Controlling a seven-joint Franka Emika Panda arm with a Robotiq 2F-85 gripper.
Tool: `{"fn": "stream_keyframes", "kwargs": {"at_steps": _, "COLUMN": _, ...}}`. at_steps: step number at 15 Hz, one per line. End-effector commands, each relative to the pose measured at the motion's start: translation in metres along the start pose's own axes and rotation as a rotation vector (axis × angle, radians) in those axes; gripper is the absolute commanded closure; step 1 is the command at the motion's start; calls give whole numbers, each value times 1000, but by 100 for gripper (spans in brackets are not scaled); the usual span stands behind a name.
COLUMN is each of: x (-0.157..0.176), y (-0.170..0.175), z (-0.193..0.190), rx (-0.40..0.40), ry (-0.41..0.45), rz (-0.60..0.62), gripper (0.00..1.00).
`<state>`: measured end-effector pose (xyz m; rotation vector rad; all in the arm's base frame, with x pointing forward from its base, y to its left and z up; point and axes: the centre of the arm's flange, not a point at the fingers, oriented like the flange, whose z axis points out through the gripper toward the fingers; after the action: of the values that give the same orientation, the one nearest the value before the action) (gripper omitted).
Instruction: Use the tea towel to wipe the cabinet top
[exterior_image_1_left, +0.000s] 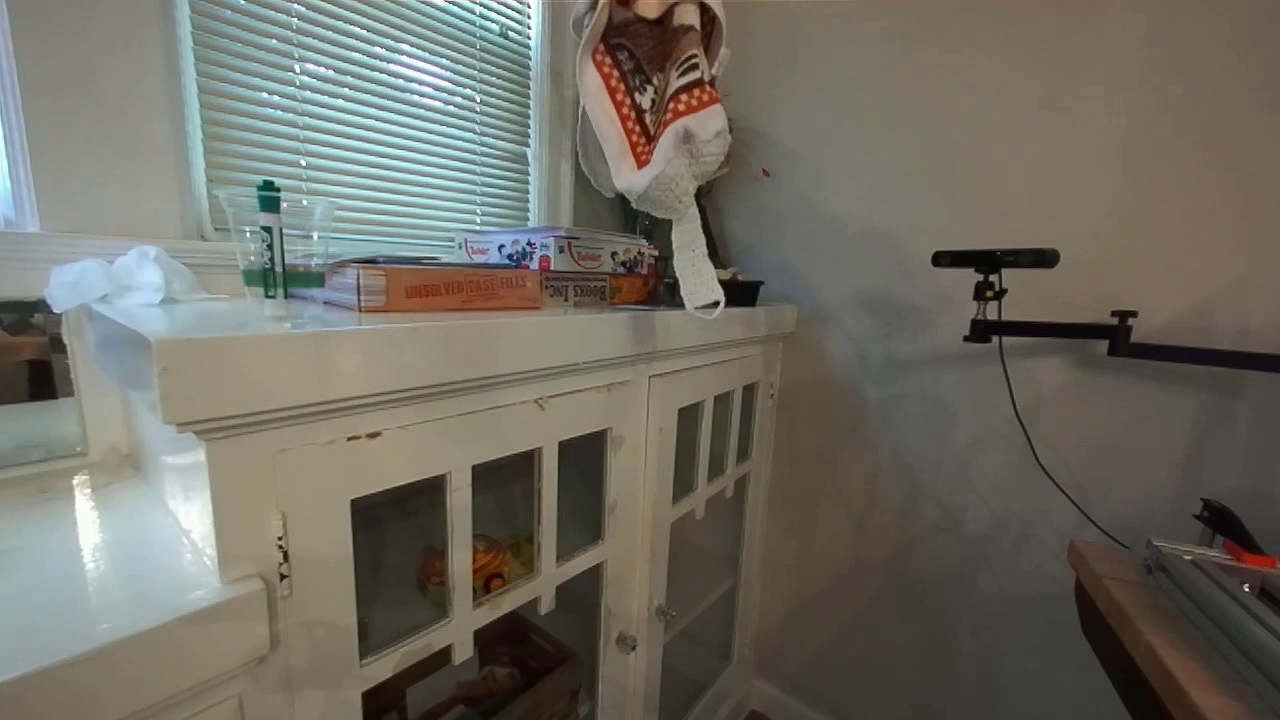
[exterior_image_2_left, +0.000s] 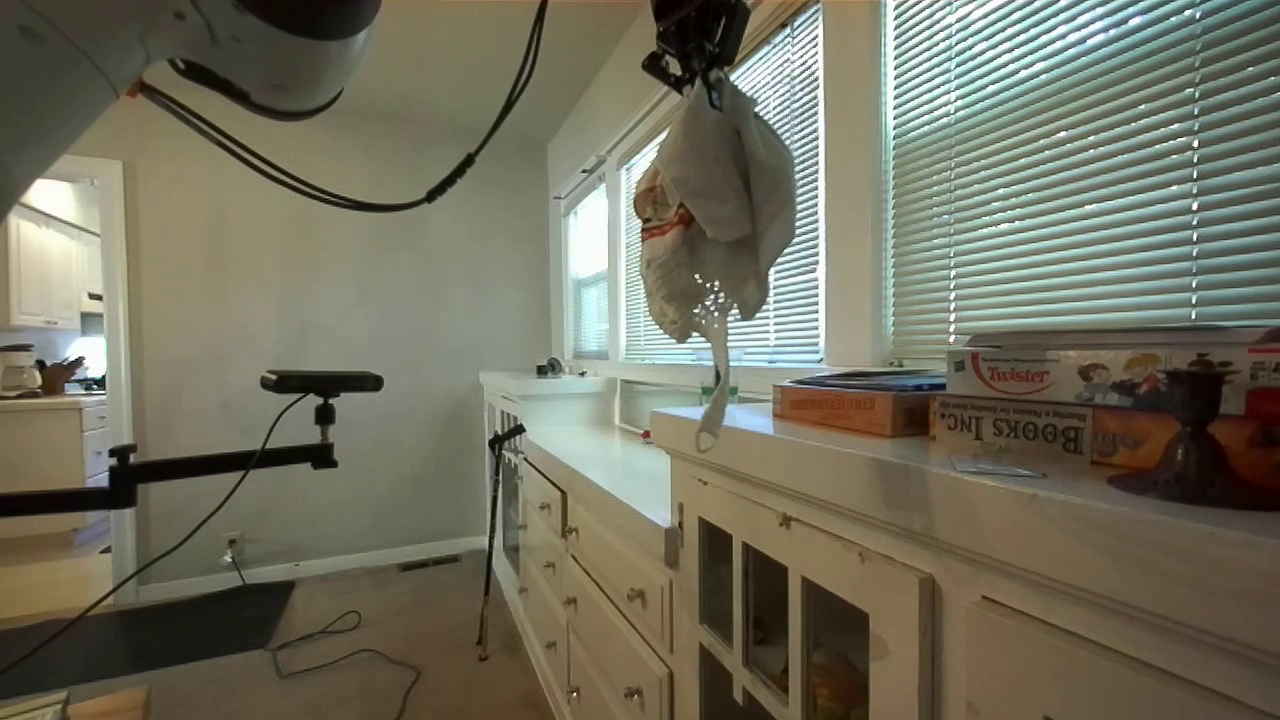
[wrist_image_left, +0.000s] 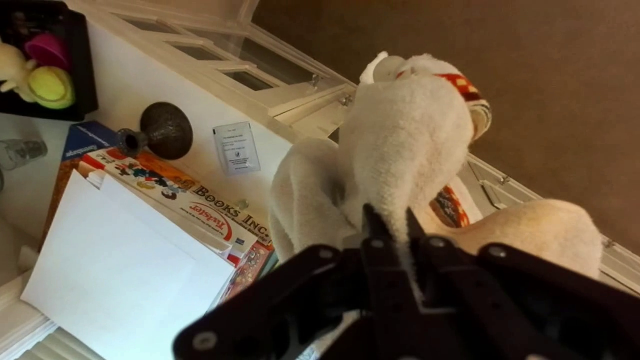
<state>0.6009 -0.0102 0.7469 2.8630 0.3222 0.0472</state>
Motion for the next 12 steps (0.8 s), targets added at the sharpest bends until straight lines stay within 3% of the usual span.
{"fn": "stream_keyframes", "kwargs": {"at_steps": 1, "x": -44, "y": -18, "z": 60, "rx": -18, "ry": -12, "rz": -14, "gripper": 98}}
{"fn": "stream_keyframes", "kwargs": {"at_steps": 12, "x": 26, "y": -28, "z": 153, "rx": 61, "ry": -26, "rz": -143, "gripper": 98}}
